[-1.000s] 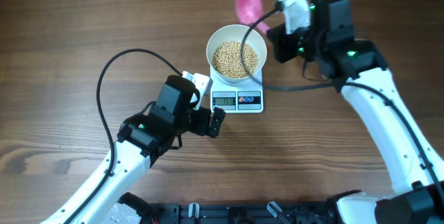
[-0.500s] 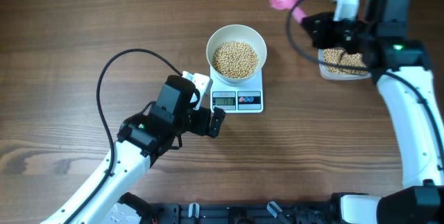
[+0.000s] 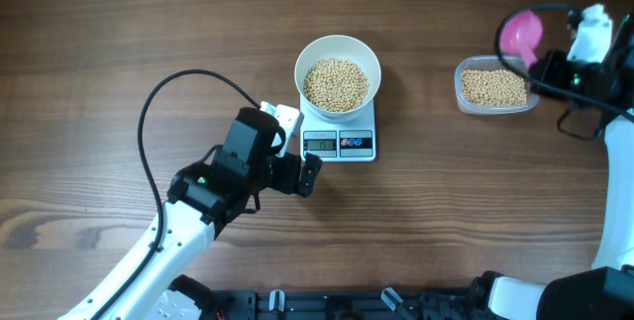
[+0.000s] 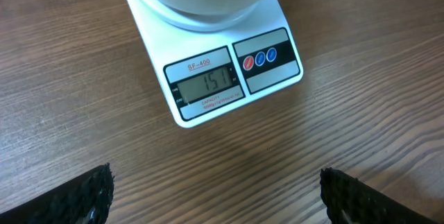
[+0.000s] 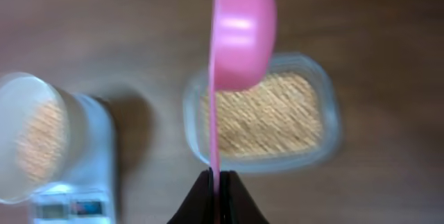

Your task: Scoop item into bowl and weigh 150g on scale

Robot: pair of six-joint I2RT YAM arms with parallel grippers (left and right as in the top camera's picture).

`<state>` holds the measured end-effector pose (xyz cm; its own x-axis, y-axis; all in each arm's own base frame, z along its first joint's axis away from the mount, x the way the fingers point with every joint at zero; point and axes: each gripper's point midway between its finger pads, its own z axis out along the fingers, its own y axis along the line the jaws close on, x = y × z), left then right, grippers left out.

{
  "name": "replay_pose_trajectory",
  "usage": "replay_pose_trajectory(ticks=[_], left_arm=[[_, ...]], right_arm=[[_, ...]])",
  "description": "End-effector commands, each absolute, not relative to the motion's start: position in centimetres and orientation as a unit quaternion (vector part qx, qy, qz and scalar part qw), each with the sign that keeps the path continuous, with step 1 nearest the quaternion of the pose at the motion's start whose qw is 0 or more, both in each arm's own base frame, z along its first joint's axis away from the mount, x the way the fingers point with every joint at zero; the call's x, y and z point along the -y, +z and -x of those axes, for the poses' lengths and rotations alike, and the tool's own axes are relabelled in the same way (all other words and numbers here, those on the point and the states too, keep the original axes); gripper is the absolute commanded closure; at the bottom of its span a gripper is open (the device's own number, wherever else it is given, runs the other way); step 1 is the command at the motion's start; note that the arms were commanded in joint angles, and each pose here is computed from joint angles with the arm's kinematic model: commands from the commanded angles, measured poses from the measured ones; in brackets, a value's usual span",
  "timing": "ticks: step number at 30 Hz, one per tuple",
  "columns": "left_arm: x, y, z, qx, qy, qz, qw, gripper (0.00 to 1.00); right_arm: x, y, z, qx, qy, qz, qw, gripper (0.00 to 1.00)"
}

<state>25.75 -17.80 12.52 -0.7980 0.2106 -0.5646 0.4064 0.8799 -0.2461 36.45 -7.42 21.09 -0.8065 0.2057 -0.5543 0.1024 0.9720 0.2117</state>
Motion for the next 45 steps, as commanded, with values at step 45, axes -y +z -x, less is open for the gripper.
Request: replay_pose_trajectory(ticks=[45], left_arm=[[18.1,13.2,-26.1,-0.927,-0.18,-0.173,0.28,0.0]], right_arm=[[-10.0,30.7,-42.0,-0.834,0.251,0.145,0.47,0.96]])
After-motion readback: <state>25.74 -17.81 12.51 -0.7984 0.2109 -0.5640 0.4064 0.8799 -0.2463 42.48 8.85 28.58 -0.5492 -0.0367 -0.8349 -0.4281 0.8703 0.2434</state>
